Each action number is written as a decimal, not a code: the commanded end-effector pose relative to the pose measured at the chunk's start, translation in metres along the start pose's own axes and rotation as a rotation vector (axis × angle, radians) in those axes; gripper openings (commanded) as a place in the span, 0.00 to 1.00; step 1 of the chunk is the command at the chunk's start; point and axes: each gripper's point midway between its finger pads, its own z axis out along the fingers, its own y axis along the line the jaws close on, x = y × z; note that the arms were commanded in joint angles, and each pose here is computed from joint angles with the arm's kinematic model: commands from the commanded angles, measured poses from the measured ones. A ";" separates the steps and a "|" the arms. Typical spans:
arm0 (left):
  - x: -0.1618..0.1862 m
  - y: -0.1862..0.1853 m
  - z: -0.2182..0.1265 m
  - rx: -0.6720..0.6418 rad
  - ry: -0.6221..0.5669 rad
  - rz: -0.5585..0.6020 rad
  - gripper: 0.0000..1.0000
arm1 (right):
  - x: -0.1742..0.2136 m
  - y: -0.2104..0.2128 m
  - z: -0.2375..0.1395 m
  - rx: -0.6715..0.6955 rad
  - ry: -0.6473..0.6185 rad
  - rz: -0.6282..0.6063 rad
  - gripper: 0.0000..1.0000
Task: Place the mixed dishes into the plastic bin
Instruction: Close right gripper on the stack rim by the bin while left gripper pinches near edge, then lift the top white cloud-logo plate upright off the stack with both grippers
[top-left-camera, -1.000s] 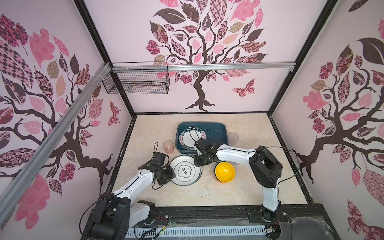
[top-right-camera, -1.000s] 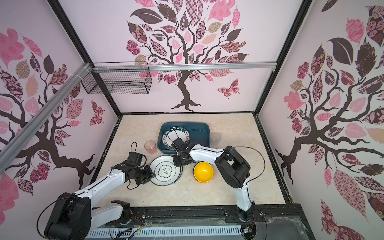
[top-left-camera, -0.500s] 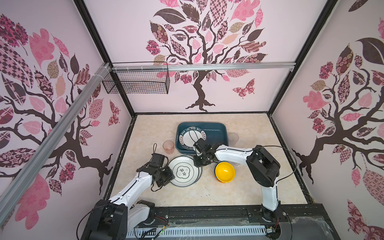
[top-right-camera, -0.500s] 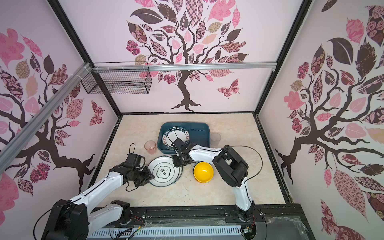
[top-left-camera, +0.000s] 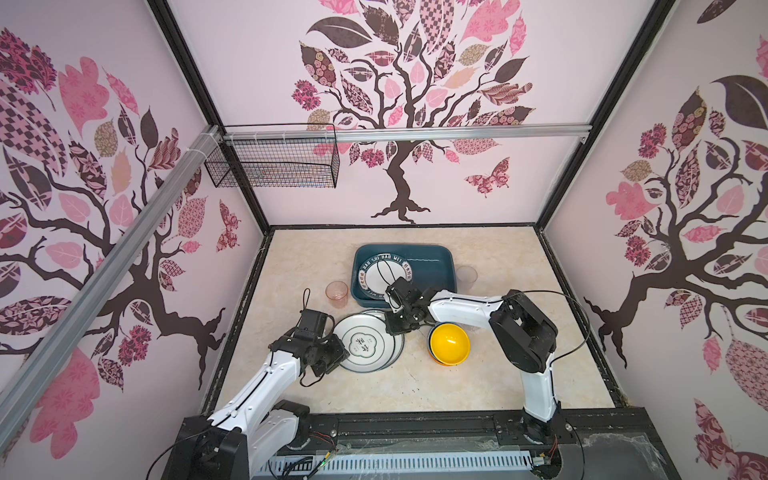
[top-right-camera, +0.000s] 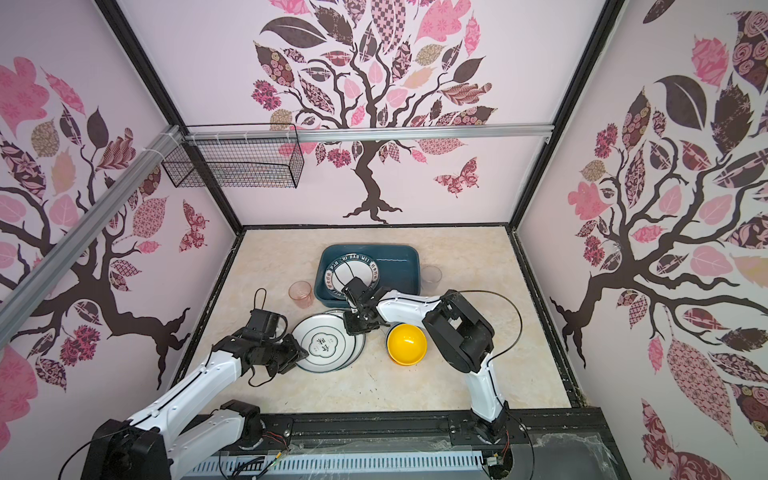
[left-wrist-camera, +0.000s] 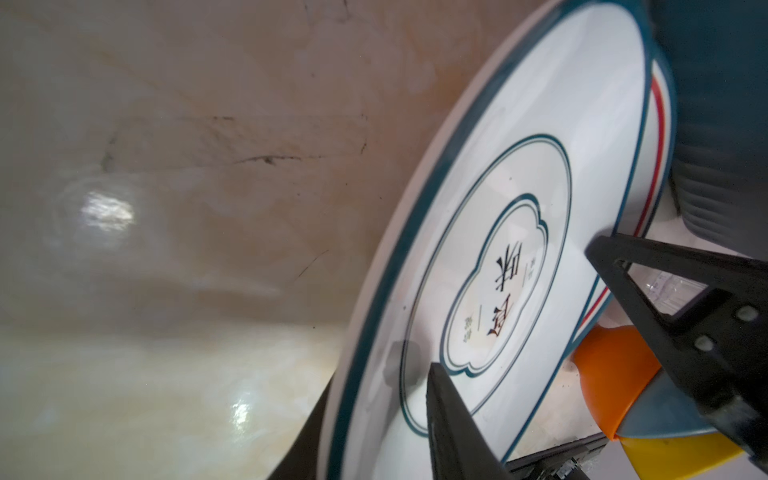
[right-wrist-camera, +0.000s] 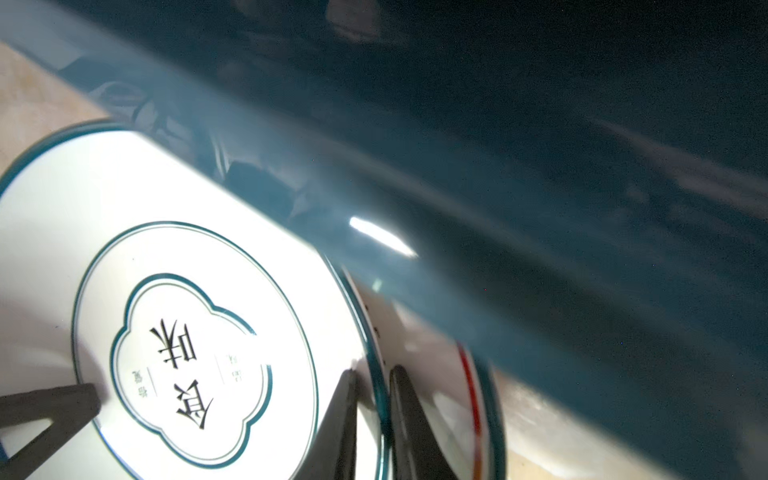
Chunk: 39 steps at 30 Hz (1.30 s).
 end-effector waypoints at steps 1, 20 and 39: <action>0.007 0.002 -0.003 0.002 0.013 -0.007 0.30 | 0.018 -0.010 0.019 0.039 0.071 0.008 0.17; 0.003 -0.015 -0.030 0.056 -0.034 0.017 0.00 | -0.005 0.010 -0.020 0.007 -0.026 -0.013 0.35; -0.001 -0.085 -0.102 0.351 -0.131 0.106 0.00 | -0.028 0.018 -0.150 -0.178 -0.308 0.105 0.51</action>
